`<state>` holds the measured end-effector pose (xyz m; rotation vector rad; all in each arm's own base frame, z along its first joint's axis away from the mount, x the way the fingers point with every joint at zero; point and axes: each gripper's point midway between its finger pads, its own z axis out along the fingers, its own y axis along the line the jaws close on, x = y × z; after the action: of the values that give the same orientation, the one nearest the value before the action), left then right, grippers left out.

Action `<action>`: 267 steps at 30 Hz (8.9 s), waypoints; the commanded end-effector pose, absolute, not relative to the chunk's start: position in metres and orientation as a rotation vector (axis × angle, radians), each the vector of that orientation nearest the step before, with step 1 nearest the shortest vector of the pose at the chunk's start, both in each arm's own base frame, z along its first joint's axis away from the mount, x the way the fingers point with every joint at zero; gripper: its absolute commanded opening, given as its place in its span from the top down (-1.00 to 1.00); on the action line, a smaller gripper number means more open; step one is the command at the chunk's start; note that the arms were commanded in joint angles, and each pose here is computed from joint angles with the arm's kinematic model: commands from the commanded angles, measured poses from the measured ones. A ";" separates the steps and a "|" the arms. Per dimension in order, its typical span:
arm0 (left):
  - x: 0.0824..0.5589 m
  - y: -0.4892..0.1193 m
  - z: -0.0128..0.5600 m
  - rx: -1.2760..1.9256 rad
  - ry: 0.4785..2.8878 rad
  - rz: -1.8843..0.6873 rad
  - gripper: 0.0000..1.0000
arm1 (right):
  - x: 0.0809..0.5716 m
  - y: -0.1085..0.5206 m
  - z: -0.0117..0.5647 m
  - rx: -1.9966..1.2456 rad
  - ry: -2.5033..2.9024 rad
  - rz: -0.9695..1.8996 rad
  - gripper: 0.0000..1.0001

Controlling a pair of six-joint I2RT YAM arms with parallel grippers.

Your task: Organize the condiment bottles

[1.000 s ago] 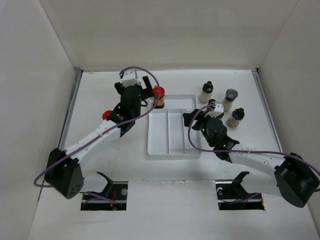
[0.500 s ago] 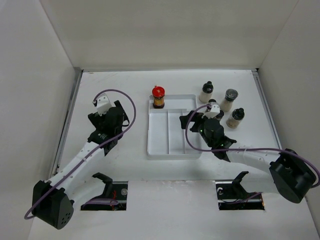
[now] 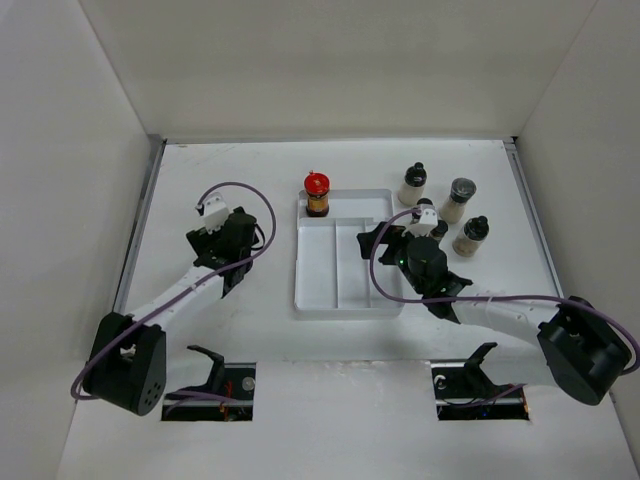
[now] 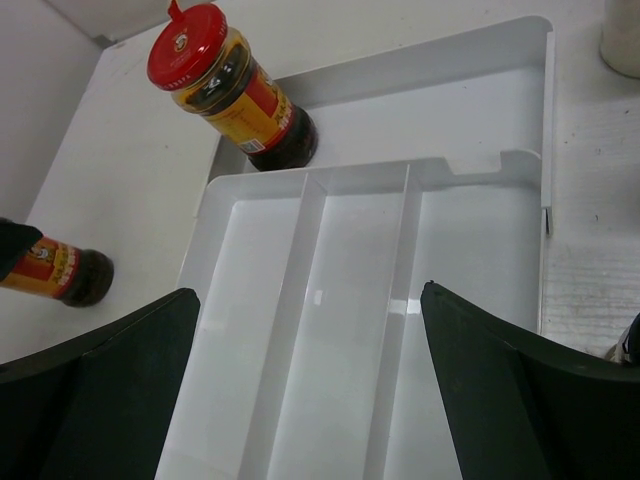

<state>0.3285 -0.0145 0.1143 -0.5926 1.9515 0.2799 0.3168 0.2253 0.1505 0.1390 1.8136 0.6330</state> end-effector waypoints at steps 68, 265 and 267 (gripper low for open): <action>0.368 -0.275 0.208 -0.103 1.740 -0.354 -0.77 | 0.327 0.161 0.199 0.351 1.631 0.499 0.22; 0.330 -0.145 0.159 -0.451 1.603 -0.578 -0.08 | 0.507 0.197 0.181 0.188 1.844 0.213 -0.46; 0.329 -0.146 0.161 -0.447 1.599 -0.583 -0.08 | 0.500 0.193 0.200 0.198 1.808 0.231 -0.48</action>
<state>0.3270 -0.1447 0.1461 -0.4347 1.6570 -0.5389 0.5029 0.1916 0.1320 0.1572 1.9546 0.1371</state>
